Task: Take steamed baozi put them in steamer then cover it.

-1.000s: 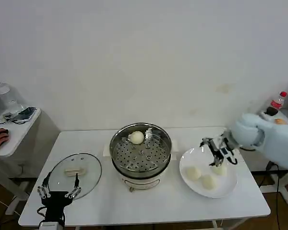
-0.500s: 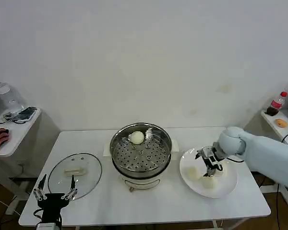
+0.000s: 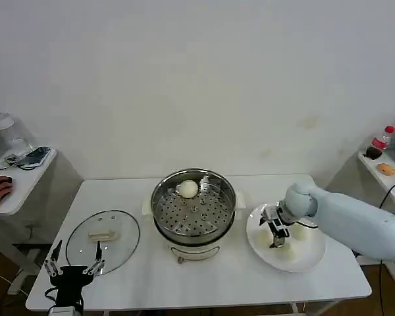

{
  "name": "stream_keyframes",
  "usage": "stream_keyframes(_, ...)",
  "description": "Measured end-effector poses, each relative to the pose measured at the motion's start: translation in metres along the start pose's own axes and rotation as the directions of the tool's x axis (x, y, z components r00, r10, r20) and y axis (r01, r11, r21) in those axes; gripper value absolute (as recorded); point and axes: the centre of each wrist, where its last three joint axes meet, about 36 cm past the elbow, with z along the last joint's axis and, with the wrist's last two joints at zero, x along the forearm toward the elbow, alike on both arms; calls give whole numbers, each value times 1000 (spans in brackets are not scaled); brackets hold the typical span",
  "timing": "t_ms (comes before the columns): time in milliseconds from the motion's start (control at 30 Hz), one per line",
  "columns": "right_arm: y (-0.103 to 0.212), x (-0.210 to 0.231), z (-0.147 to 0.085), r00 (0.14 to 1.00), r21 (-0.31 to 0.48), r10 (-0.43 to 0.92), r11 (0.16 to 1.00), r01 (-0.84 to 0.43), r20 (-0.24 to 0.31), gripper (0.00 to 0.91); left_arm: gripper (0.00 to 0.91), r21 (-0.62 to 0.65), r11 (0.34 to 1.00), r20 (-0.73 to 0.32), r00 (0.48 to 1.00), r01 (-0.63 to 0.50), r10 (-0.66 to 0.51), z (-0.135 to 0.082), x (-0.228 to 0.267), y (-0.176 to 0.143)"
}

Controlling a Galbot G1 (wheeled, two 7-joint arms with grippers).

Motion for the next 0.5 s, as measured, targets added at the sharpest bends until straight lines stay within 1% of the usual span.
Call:
stream_keyframes(100,-2,-3,-1,1000,-2,0,1000,0,-4,846,907,1,1000,1,1000,1,-1,0,0,0)
stream_keyframes(200,-4,-6,-2,1000,-4,2,1000,-2,-9,776,907,3,1000,0,1000,2,-2,0,0,0)
stream_keyframes(267,-5,-8,-3,1000,-6,2,1000,-2,-10,756,907,3,1000,0,1000,2,-2,0,0,0)
stream_keyframes(300,-6,-9,-3,1000,-6,2,1000,-2,-11,705,907,3,1000,0,1000,3,-3,0,0,0)
stream_keyframes(367,-6,-9,-5,1000,-8,3,1000,-3,-12,665,907,3,1000,-1,1000,3,-3,0,0,0)
stream_keyframes(433,-7,-9,-5,1000,-9,3,1000,-4,-12,645,907,2,1000,0,1000,4,-4,0,0,0)
stream_keyframes(500,-8,-8,-4,1000,-11,5,1000,-5,-12,645,907,3,1000,0,1000,4,-4,0,0,0)
